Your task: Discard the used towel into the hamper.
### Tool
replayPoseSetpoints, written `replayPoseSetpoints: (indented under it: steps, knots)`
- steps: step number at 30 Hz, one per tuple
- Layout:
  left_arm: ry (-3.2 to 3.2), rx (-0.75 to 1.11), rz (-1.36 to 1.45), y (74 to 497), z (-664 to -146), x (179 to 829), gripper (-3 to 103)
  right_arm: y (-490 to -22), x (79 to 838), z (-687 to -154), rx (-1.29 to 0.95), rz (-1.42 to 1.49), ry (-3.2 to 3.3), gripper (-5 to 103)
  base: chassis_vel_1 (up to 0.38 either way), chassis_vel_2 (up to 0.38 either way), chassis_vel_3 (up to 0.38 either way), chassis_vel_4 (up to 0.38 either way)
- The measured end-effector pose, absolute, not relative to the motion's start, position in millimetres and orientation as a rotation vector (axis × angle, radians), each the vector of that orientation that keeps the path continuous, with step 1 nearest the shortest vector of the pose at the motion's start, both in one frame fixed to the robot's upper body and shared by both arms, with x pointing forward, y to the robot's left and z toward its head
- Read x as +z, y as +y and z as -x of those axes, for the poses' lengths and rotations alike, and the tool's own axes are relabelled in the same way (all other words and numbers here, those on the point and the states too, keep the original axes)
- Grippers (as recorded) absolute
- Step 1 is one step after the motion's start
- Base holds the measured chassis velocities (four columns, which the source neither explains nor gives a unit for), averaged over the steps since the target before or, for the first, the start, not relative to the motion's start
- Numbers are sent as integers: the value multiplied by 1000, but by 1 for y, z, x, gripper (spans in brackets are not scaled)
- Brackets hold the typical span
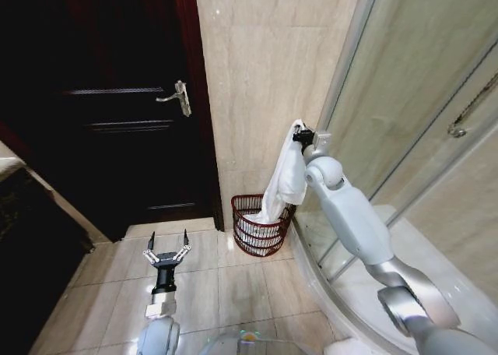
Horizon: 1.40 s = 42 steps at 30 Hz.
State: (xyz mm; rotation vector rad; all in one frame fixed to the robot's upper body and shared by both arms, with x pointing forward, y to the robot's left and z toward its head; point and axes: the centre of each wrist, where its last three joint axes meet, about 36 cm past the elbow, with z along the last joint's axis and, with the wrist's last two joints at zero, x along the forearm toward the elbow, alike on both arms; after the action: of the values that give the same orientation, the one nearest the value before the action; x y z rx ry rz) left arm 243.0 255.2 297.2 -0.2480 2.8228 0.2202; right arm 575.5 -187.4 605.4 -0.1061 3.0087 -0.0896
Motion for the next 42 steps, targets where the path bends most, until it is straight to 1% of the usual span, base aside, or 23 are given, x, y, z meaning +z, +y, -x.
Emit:
replayPoseSetpoints:
  steps: [7, 11, 14, 23, 28, 42]
  knots:
    - [2817, 235, 224, 252, -246, 299, 100, -181, 598, -570, -68, 116, 3024, 2, -17, 10, 14, -22]
    - [2814, 239, 214, 251, -249, 300, 100, -180, 590, -555, -68, 150, 3026, 2, -56, 25, 23, -50]
    - [2805, 234, 205, 249, -252, 301, 100, -183, 579, -527, -70, 218, 3012, 2, -37, 20, 19, -35]
    - [2807, 239, 197, 248, -251, 295, 100, -186, 570, -486, -48, 281, 2989, 2, 0, 0, 0, 0]
    - [2809, 227, 195, 245, -253, 295, 100, -183, 563, -473, -31, 308, 2996, 2, 0, 0, 0, 0]
    - [2832, 217, 189, 245, -251, 296, 100, -191, 543, -471, 4, 244, 3047, 2, 0, 0, 0, 0]
